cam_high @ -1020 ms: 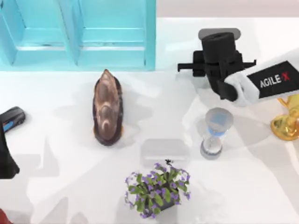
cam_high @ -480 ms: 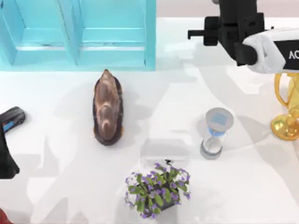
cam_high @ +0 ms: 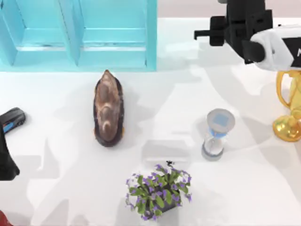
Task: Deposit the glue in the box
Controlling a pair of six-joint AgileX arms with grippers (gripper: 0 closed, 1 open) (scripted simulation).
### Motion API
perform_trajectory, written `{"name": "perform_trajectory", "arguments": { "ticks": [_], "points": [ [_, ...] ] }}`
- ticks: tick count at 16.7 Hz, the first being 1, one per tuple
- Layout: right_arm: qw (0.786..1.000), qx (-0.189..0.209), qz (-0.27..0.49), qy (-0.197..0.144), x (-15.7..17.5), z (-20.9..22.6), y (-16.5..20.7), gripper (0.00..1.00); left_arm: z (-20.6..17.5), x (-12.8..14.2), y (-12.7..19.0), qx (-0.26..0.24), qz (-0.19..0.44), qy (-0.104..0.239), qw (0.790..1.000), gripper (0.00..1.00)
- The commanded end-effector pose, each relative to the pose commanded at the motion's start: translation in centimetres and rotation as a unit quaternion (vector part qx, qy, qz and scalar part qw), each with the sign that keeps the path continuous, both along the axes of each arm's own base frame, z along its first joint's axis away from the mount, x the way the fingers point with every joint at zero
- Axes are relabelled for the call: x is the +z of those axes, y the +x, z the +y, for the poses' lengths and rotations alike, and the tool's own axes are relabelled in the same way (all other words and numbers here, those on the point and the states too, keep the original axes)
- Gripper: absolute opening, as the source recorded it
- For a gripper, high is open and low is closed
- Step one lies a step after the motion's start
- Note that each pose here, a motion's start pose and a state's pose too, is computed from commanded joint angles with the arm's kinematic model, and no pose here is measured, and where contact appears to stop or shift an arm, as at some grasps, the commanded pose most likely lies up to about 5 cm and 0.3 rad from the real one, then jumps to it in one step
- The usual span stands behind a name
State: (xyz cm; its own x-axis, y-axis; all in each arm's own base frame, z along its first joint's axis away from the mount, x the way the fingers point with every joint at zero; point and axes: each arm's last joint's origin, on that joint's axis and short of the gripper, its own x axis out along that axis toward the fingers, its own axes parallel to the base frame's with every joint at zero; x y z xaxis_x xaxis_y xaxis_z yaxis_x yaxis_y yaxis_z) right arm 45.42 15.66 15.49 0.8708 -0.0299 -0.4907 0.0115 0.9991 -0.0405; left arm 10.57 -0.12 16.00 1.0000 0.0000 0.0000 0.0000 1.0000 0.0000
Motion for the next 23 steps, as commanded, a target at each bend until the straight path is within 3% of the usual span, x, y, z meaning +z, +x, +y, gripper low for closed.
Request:
{"name": "perform_trajectory", "arguments": {
  "ticks": [3,7,9,12,15,18,20,23],
  "points": [
    [0.999,-0.004,0.026,-0.041,1.4,-5.3,0.9,0.0,0.0,0.0,0.0,0.0,0.0,0.0,1.0,1.0],
    [0.987,0.006,0.11,-0.117,3.4,-17.8,0.4,0.0,0.0,0.0,0.0,0.0,0.0,0.0,1.0,1.0],
    [0.975,0.036,0.166,-0.146,4.0,-25.0,-1.7,0.0,0.0,0.0,0.0,0.0,0.0,0.0,1.0,1.0],
    [0.95,0.126,0.233,-0.164,4.5,-34.2,-7.1,0.0,0.0,0.0,0.0,0.0,0.0,0.0,1.0,1.0],
    [0.926,0.251,0.241,-0.144,4.0,-40.3,-13.7,0.0,0.0,0.0,0.0,0.0,0.0,0.0,1.0,1.0],
    [0.913,0.357,0.174,-0.096,2.7,-43.3,-19.6,0.0,0.0,0.0,0.0,0.0,0.0,0.0,1.0,1.0],
    [0.911,0.395,0.105,-0.057,1.7,-43.9,-22.4,0.0,0.0,0.0,0.0,0.0,0.0,0.0,1.0,1.0],
    [0.912,0.409,0.002,0.001,0.1,-44.0,-25.0,0.0,0.0,0.0,0.0,0.0,0.0,0.0,1.0,1.0]
  ]
}}
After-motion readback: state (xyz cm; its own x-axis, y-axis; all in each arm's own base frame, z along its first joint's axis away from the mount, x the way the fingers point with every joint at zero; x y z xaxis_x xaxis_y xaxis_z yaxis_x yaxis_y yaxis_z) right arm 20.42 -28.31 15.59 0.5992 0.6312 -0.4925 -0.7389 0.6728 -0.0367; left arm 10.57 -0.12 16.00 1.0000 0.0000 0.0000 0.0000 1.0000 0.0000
